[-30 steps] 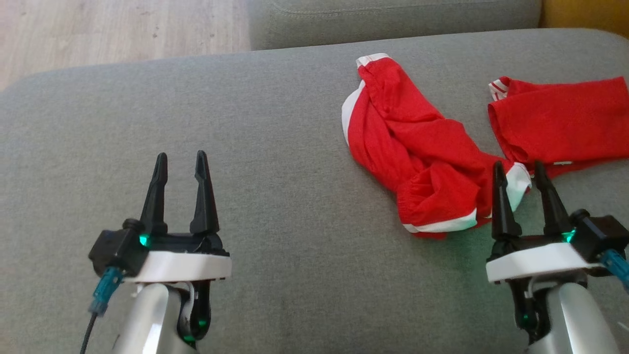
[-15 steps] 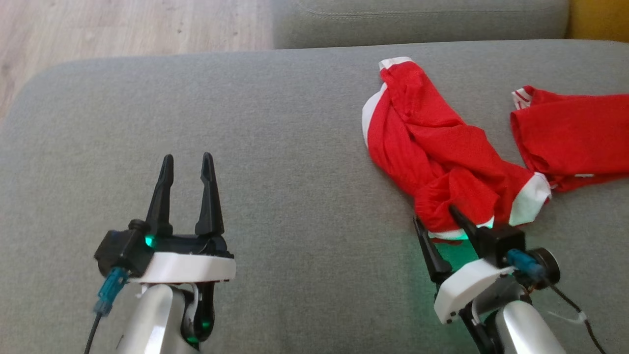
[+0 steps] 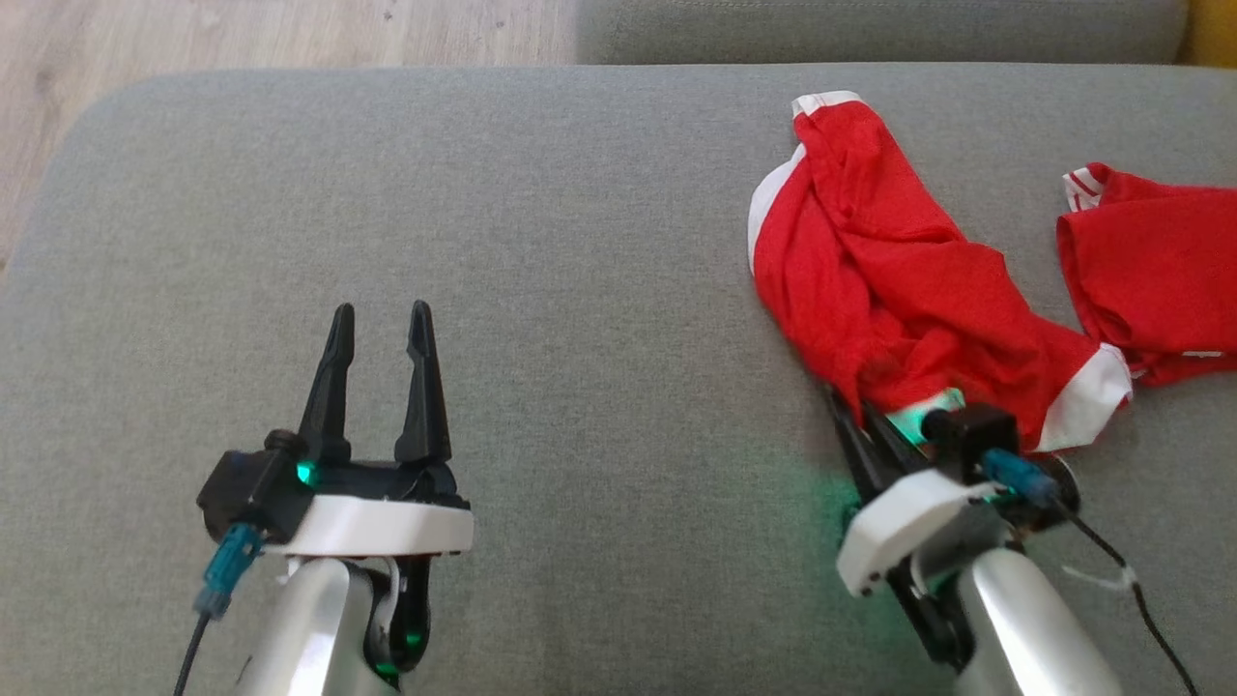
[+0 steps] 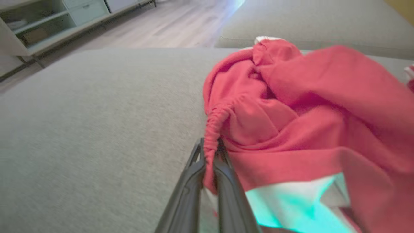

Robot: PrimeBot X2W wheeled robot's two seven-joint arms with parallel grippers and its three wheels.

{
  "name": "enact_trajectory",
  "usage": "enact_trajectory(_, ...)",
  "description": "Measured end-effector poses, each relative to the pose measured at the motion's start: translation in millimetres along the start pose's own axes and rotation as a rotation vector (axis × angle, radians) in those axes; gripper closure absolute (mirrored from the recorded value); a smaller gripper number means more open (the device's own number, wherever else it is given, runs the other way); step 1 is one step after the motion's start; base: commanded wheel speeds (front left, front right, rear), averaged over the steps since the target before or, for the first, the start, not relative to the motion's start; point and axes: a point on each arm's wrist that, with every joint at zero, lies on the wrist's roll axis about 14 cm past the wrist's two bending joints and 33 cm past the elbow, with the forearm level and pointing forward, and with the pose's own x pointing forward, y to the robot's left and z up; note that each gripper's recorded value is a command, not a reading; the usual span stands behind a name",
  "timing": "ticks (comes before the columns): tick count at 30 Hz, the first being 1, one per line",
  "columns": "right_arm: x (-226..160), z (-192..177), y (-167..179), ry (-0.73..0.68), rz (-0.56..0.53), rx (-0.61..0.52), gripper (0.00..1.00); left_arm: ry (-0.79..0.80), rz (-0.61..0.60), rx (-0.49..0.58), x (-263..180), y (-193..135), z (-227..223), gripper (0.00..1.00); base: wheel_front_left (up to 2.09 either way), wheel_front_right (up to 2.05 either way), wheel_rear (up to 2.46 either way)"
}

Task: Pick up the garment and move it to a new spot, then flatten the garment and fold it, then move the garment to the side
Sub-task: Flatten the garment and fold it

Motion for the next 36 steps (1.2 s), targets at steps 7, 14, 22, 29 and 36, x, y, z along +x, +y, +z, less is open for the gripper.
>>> enact_trajectory(7, 25, 45, 36, -0.128, 0.132, -0.02, 1.0, 0.003, 0.009, -0.004, 0, 3, 0, 0.0, 0.0, 0.0, 0.0)
enact_trajectory(14, 46, 73, 83, -0.187, 0.297, -0.071, 1.0, -0.005, 0.023, 0.006, -2, 8, 4, 0.0, 0.0, 0.0, 0.0)
enact_trajectory(22, 54, 41, 111, -0.068, 0.393, -0.095, 0.0, -0.009, 0.059, 0.01, -10, 18, 7, 0.0, 0.0, 0.0, 0.0)
enact_trajectory(29, 53, 45, 85, -0.101, 0.317, -0.034, 0.0, -0.012, 0.048, 0.005, -4, 15, 7, 0.0, 0.0, 0.0, 0.0)
enact_trajectory(36, 35, 70, 24, -0.221, 0.138, 0.018, 0.0, -0.011, -0.009, -0.001, 7, -4, 4, 0.0, 0.0, 0.0, 0.0)
